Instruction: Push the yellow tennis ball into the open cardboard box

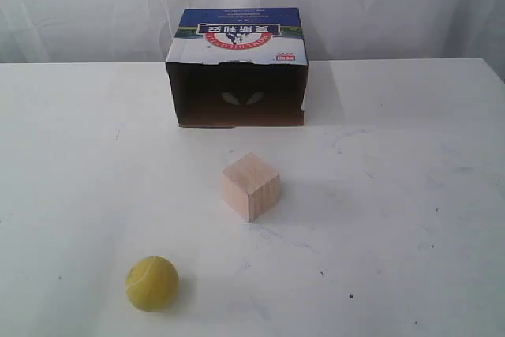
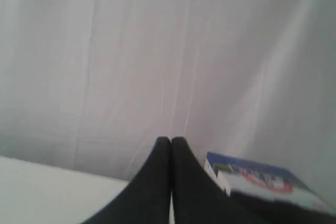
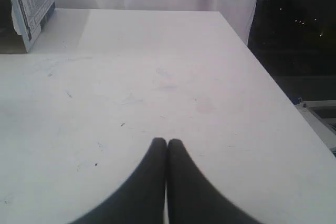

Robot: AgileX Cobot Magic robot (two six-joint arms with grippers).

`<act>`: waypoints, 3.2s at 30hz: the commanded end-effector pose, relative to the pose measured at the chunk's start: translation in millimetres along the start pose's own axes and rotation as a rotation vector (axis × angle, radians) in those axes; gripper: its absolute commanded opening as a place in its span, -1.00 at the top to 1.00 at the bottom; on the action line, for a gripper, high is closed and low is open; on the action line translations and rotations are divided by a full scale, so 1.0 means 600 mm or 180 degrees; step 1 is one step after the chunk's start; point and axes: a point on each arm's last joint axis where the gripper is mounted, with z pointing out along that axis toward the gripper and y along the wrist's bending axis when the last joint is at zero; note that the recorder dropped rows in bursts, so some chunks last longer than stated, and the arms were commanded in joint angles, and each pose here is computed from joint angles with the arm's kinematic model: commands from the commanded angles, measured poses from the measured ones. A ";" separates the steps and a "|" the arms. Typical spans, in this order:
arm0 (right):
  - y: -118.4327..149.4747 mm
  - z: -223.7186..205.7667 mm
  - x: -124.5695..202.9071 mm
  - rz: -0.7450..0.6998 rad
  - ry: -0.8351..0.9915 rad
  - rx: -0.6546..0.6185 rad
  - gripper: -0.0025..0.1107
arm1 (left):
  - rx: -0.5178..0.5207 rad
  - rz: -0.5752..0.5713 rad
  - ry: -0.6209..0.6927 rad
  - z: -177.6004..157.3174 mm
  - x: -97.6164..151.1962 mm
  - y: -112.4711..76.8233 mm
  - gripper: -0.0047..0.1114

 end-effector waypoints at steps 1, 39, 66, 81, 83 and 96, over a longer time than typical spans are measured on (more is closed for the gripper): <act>-0.001 0.000 -0.001 0.0019 -0.0038 0.0022 0.96 | 0.0017 0.0647 0.0301 0.065 -0.089 -0.031 0.92; -0.001 0.000 -0.001 0.0019 -0.0038 0.0022 0.96 | 0.2478 0.0535 0.2872 0.139 0.109 -0.134 0.92; -0.001 0.000 -0.001 0.0019 -0.0038 0.0022 0.96 | 0.2685 0.0694 0.3788 0.121 0.193 -0.138 0.92; -0.001 0.000 -0.001 0.0163 -0.0038 0.0021 0.96 | 0.2628 0.0611 0.3860 0.129 0.224 -0.136 0.92; -0.001 0.000 -0.001 0.0163 -0.0038 0.0021 0.96 | 0.2604 0.0615 0.3844 0.131 0.227 -0.136 0.92; -0.001 0.000 -0.001 0.0163 -0.0038 0.0021 0.96 | 0.2698 0.0814 0.3788 0.138 0.248 -0.134 0.92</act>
